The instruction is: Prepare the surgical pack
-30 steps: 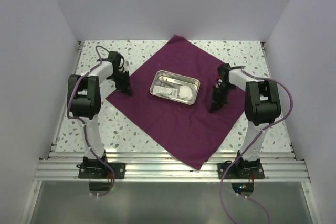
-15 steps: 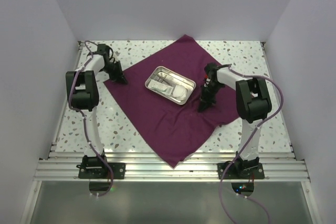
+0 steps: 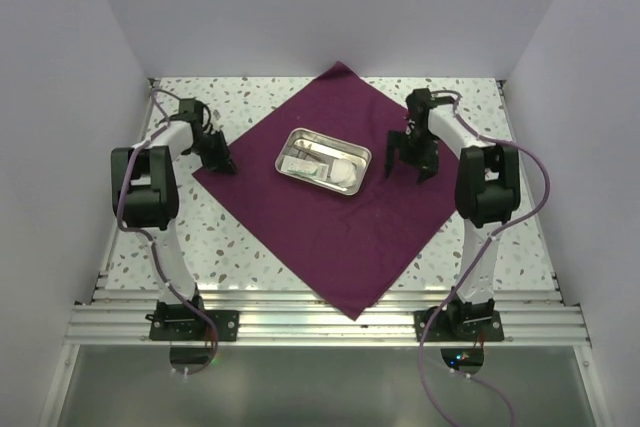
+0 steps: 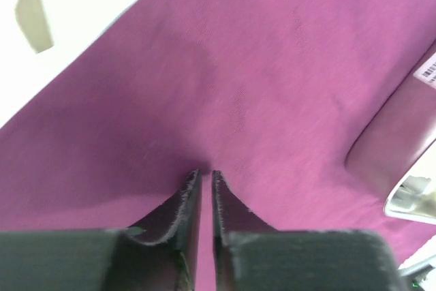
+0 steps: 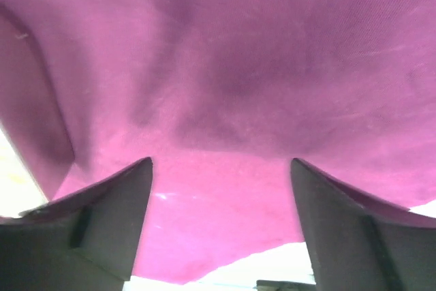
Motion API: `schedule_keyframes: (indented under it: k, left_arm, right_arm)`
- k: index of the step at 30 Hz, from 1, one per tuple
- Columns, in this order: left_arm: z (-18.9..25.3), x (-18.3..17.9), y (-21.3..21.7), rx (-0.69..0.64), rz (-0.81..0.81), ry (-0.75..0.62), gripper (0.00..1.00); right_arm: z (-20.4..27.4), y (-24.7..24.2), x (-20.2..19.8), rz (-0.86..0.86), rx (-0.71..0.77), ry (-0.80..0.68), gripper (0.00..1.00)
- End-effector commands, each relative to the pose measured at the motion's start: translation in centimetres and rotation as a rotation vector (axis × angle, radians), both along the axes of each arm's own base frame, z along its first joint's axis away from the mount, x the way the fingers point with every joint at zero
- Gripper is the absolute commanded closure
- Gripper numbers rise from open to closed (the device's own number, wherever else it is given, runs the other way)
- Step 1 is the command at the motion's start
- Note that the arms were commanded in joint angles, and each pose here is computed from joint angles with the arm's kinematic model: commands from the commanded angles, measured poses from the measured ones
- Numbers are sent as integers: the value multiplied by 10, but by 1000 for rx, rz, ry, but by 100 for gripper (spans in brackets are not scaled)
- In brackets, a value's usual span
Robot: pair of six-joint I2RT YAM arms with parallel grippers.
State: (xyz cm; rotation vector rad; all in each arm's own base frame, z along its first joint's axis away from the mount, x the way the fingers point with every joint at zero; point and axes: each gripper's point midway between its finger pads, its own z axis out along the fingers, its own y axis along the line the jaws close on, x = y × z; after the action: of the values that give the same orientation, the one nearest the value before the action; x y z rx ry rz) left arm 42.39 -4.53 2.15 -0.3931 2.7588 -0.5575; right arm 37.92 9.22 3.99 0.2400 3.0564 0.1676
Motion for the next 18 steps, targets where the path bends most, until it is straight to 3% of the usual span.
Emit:
schedule_keyframes:
  k: [1,5,13,18]
  left_arm:
    - [42,16,20,91,38,-142,77]
    - [69,34,10,32,18,-212,75]
    - [85,39,-31,-173,-12,-241,75]
    - [89,36,-40,-196,-19,-241,76]
  right_arm:
    - [49,1,13,13,-6,-124,1]
    - [66,36,19,-19,160,-145,1]
    - [64,100,39,22,258,-153,2]
    - [45,114,44,3,236,-117,14]
